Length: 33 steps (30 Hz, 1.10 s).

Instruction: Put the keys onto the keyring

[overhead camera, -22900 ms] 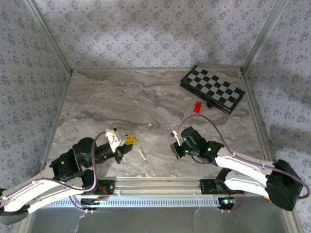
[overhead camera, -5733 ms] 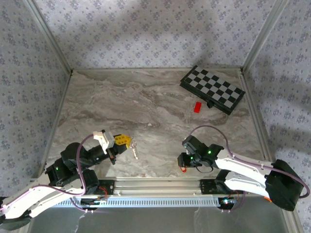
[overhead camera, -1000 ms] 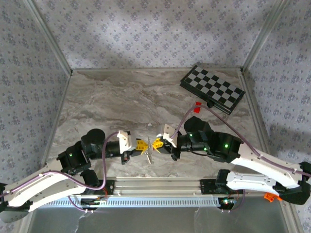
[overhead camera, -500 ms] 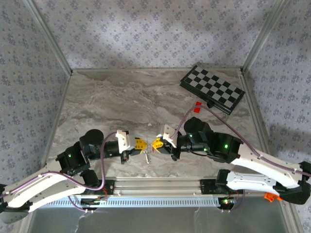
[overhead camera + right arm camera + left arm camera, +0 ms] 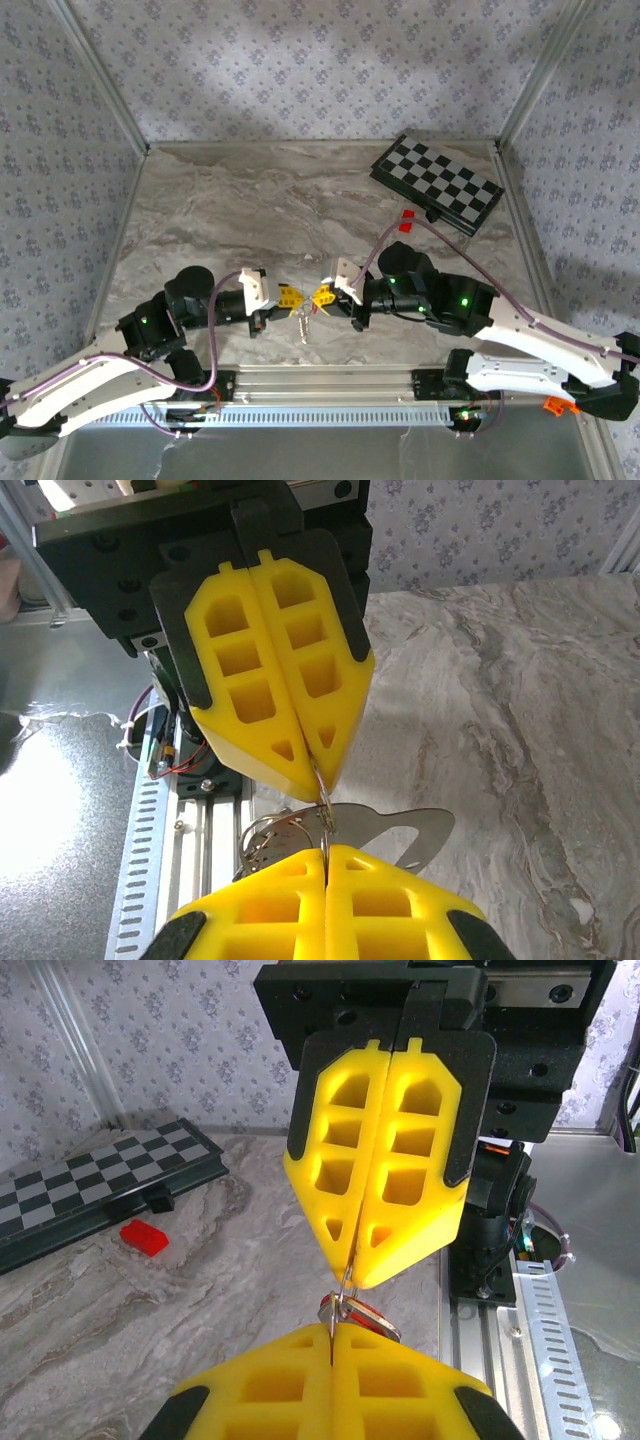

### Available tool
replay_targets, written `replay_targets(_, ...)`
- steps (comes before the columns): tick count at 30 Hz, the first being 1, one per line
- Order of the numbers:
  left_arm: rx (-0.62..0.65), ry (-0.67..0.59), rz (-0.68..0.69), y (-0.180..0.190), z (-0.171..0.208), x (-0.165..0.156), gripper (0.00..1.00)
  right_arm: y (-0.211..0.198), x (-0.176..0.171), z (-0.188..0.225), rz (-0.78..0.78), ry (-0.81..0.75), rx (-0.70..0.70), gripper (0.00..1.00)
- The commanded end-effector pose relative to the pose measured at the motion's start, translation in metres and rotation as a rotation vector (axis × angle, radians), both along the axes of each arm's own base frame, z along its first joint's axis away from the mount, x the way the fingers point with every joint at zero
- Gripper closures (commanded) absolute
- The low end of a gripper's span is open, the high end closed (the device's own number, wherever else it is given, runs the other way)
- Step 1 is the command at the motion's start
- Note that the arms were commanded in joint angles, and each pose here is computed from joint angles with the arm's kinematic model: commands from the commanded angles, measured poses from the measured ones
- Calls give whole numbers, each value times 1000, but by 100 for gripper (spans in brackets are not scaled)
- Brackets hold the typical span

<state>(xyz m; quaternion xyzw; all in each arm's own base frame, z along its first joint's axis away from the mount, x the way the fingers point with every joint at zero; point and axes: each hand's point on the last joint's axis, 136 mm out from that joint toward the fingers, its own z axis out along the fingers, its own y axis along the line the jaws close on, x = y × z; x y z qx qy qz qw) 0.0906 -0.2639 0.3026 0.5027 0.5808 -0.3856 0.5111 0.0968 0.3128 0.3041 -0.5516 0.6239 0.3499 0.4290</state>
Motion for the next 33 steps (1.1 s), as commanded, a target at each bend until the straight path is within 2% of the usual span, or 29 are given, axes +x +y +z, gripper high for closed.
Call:
replay_targets(1,-61,-27,5,2,17,0,100,-3,2,5,-18,-32,14,100)
replay_targets(33,-66,-26,12,1,16,2,100,3,-1,5,11,-23,43,100)
